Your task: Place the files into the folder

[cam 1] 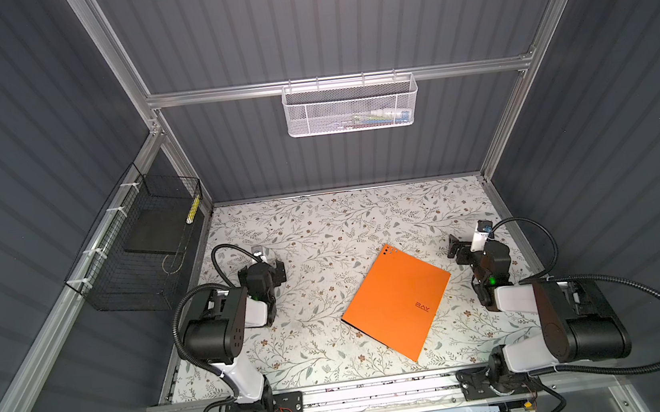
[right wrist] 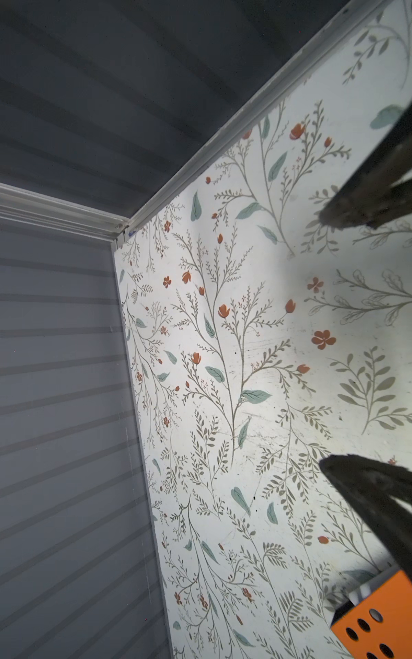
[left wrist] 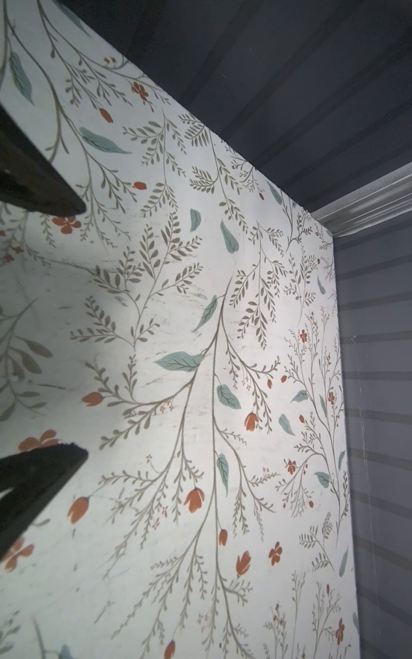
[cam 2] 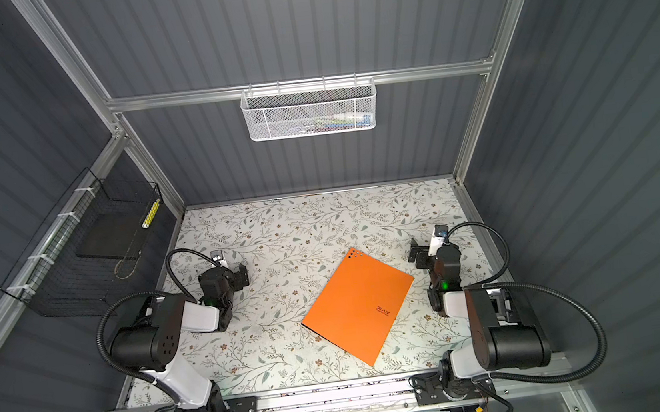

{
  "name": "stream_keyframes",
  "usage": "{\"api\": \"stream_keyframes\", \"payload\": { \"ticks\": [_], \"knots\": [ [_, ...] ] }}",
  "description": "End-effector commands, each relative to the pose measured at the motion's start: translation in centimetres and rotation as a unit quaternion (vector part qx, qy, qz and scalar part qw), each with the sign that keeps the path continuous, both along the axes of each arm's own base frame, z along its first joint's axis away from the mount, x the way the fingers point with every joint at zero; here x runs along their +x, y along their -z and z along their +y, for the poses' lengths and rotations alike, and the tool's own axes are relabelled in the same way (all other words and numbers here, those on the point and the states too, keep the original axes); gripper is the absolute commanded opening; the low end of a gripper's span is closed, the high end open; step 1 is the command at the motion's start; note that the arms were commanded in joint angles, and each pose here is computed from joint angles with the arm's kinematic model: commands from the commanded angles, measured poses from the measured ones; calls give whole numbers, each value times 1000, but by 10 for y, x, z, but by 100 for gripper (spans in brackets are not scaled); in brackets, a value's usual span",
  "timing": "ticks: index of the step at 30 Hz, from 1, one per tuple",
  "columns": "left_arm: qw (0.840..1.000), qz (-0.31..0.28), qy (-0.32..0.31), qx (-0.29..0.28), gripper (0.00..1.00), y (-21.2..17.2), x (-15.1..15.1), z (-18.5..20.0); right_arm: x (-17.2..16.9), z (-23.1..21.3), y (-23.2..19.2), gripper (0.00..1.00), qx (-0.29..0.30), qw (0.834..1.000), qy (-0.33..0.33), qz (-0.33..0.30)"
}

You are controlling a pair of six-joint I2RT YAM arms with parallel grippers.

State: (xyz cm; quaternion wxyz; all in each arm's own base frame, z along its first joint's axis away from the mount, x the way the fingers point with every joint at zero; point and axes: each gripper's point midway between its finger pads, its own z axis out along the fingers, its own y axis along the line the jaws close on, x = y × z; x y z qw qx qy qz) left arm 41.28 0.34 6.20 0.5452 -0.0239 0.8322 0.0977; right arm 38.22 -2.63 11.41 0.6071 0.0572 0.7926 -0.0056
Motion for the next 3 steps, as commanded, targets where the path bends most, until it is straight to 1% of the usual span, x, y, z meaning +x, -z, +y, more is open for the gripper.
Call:
{"api": "stream_keyframes", "payload": {
  "ticks": [1,3],
  "knots": [
    [1000,-7,4,-9,100,-4,1,-3,4,1,-4,99,-7,1000,-5,-6],
    [1000,-7,4,-9,100,-4,1,-3,4,1,-5,99,-6,1000,-5,-8]
  ]
}}
